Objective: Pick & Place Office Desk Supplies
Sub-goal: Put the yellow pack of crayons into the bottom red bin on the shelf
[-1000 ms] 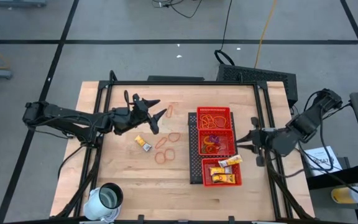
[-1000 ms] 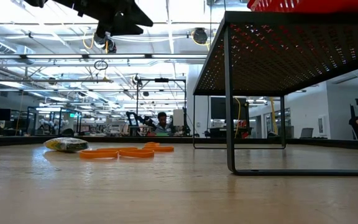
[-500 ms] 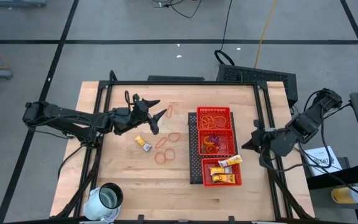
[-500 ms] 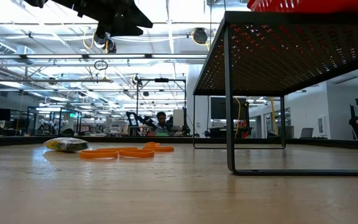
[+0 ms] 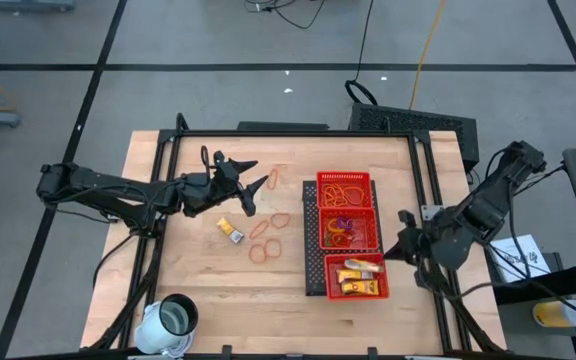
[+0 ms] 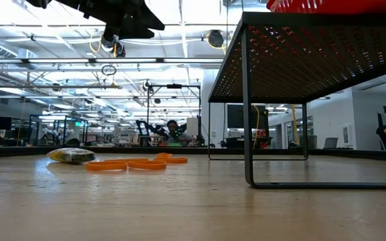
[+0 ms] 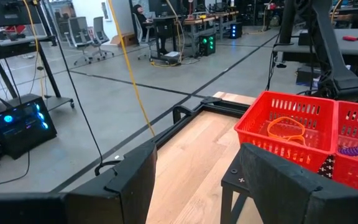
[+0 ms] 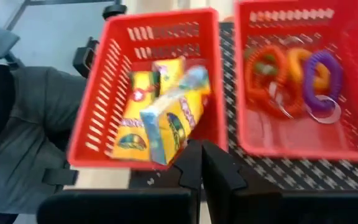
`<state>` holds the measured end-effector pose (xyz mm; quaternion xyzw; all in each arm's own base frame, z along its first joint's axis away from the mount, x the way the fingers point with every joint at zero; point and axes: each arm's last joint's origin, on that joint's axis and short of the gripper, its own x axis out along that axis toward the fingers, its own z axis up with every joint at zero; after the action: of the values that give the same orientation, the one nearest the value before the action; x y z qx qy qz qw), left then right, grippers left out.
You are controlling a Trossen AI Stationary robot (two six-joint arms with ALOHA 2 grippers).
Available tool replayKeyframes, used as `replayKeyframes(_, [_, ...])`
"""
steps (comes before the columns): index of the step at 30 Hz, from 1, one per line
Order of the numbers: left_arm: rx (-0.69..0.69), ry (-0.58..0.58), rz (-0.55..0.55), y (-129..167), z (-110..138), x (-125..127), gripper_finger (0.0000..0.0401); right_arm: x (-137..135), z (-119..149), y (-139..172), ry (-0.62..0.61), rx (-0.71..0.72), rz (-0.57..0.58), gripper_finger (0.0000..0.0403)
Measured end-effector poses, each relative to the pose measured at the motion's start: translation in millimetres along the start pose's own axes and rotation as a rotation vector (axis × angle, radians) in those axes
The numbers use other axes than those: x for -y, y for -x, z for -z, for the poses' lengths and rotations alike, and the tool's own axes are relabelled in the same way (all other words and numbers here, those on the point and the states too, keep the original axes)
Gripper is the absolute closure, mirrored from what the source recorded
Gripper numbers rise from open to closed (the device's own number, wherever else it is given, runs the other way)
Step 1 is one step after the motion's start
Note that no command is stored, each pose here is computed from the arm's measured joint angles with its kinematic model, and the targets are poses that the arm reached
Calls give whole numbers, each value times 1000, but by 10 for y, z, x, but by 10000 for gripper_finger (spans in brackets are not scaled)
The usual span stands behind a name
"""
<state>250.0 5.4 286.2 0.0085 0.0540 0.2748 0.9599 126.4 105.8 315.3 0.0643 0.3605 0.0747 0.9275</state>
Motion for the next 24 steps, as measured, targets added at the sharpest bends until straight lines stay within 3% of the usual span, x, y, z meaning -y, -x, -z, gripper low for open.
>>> replayKeyframes(11, [-7, 3, 0, 0, 8, 0, 160, -157, -75, -182, 105, 10, -76, 402])
replayKeyframes(15, [-54, -15, 13, 8, 61, 13, 160, -187, -152, -157, 182, 104, -93, 402])
replayKeyframes(20, [-209, -13, 108, 67, 224, 78, 160, -178, -215, -47, 291, 201, -125, 401])
replayKeyframes(24, [-451, -2, 212, 167, 443, 108, 160, -135, -226, 42, 342, 240, -125, 402])
